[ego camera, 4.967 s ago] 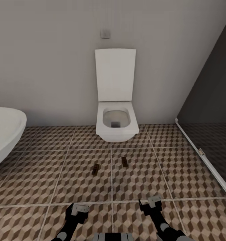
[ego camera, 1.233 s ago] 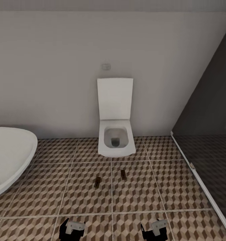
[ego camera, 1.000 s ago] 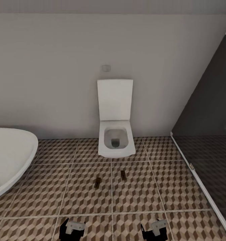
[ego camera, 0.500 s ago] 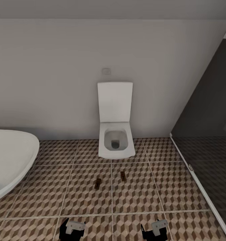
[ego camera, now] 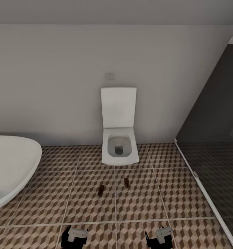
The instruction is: Take the four mousetraps from the cabinet in the bathroom and place them on the bathroom floor. Make sure all four end up on the same floor surface, and ensure that at least two of them are either under or directly next to the same bathroom sink.
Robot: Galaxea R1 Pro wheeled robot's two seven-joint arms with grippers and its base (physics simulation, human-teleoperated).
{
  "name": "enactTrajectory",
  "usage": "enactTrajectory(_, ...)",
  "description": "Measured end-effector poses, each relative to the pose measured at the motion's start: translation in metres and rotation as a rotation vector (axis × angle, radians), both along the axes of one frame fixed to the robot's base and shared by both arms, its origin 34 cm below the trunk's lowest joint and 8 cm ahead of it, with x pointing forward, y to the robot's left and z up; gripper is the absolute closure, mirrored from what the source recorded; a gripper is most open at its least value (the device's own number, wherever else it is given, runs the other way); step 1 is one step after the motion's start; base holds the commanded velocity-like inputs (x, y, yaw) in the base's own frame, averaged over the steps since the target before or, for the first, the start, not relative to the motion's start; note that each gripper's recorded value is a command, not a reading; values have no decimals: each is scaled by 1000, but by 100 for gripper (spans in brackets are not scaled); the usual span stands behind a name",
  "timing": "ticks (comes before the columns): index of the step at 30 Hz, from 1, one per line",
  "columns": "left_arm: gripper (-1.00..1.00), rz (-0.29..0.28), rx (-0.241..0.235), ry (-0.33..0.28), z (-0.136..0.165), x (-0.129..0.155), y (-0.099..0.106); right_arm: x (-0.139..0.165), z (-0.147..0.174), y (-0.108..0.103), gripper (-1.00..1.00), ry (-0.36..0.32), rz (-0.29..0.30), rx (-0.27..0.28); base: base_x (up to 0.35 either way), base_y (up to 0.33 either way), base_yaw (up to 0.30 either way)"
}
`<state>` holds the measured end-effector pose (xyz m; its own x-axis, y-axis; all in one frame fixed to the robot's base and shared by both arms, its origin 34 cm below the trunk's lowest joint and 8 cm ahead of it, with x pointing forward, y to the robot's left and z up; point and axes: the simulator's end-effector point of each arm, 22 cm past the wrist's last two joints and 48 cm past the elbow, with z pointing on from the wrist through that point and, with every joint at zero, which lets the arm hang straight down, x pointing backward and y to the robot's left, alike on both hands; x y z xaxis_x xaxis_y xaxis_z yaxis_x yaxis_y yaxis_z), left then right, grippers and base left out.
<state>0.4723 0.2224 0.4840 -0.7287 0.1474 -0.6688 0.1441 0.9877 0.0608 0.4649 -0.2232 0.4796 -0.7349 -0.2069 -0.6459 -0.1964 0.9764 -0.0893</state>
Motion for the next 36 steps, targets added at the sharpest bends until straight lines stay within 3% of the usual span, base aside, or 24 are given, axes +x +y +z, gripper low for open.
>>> enactTrajectory(36,-100,0,-2,2,55,-2,-2,-2,55,0,-100,1,1,0,0,0,0)
